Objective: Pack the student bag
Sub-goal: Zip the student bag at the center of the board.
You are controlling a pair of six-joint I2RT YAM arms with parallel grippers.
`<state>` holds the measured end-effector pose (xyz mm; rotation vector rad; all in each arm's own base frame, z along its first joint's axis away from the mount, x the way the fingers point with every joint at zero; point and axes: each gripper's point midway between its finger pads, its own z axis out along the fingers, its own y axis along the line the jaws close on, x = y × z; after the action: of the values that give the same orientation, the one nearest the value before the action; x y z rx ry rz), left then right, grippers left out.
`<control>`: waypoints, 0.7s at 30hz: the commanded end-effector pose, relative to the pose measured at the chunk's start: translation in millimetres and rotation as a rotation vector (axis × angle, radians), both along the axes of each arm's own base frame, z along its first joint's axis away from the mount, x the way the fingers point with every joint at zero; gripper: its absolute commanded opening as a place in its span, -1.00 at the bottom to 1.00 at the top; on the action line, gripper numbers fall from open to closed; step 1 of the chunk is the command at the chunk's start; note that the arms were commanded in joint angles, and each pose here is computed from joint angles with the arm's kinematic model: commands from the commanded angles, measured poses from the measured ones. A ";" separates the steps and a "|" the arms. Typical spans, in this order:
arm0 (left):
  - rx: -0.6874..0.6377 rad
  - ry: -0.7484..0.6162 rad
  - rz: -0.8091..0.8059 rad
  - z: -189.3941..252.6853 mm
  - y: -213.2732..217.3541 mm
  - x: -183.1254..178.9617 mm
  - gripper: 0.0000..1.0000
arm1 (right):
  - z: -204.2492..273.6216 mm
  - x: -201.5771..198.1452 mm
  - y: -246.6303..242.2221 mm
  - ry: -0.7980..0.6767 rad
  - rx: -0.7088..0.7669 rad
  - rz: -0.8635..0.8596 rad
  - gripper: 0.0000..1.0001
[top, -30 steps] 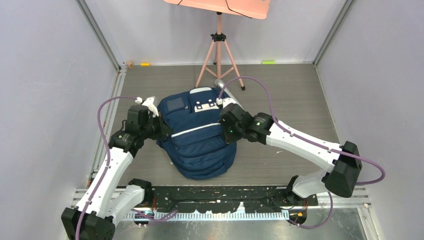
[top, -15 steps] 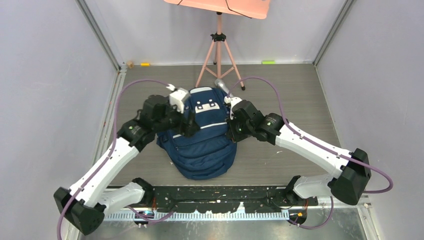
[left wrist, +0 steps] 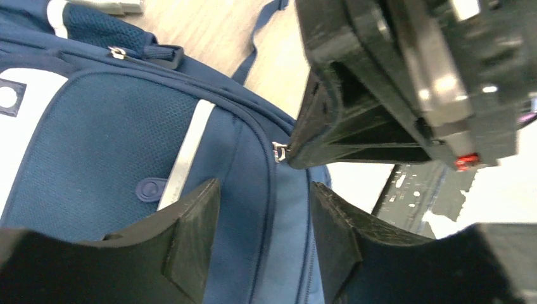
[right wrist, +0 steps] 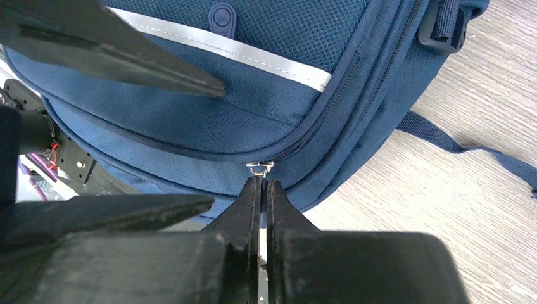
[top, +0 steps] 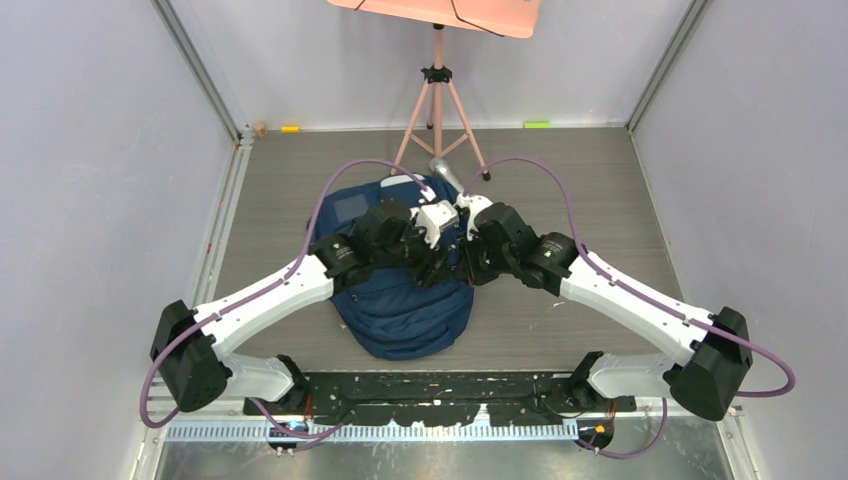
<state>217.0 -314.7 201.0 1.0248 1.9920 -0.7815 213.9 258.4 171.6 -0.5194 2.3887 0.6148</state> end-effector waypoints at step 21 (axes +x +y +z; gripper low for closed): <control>0.145 -0.166 0.086 -18.8 40.0 2.6 -1.00 | 7.6 31.9 -69.8 -0.158 -0.207 -0.235 -0.99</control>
<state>219.2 -311.5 198.0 1.0597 1.8683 -0.6467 226.2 242.3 175.2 -0.4267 2.3447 0.5435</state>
